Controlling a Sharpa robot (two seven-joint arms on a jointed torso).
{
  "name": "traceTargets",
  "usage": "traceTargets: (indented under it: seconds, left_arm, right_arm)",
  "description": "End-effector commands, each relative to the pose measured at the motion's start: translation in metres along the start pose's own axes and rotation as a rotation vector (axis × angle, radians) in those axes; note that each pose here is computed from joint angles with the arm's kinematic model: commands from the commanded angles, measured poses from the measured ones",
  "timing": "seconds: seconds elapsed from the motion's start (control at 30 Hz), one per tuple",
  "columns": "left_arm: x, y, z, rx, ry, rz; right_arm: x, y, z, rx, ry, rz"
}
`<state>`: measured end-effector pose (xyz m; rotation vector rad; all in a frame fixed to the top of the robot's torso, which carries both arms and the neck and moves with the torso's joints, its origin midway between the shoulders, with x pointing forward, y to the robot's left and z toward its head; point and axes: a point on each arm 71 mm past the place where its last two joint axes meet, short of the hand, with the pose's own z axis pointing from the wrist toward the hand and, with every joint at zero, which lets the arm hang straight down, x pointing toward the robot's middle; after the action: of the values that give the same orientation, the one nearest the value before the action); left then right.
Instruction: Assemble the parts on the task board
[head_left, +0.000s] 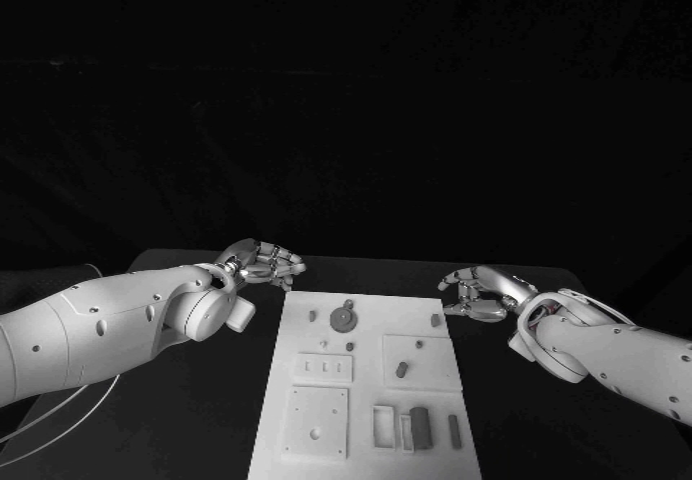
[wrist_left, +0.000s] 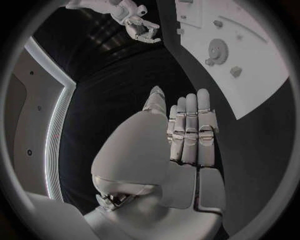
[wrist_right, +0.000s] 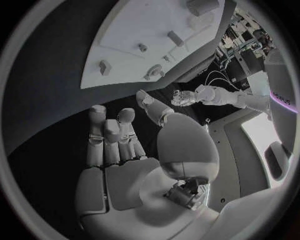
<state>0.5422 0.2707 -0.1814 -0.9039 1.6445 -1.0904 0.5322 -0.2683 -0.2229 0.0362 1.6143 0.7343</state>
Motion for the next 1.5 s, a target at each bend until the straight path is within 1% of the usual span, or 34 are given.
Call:
traceTargets:
  seconds: [0.03, 0.17, 0.3, 0.5, 0.87, 1.5]
  left_arm:
    - [0.0030, -0.0018, 0.0005, 0.019, 0.022, -0.002]
    - [0.0046, -0.0011, 0.0011, 0.018, 0.025, -0.002]
    - [0.0054, -0.0001, 0.0009, 0.017, 0.028, -0.003]
    - [0.0073, 0.0006, 0.0008, 0.017, 0.032, -0.004]
    - [0.0121, -0.0002, -0.0006, 0.019, 0.048, -0.008]
    - [0.0158, -0.0018, -0.0043, 0.023, 0.059, -0.013]
  right_arm:
    - [0.003, -0.006, -0.001, -0.003, 0.031, -0.024]
    - [0.009, -0.013, -0.001, 0.015, 0.046, -0.031]
    - [0.019, -0.014, -0.001, 0.018, 0.055, -0.028]
    - [0.030, -0.017, 0.002, 0.024, 0.071, -0.041]
    - [0.036, -0.021, 0.008, 0.037, 0.073, -0.058]
    - [0.041, -0.020, 0.014, 0.041, 0.085, -0.063]
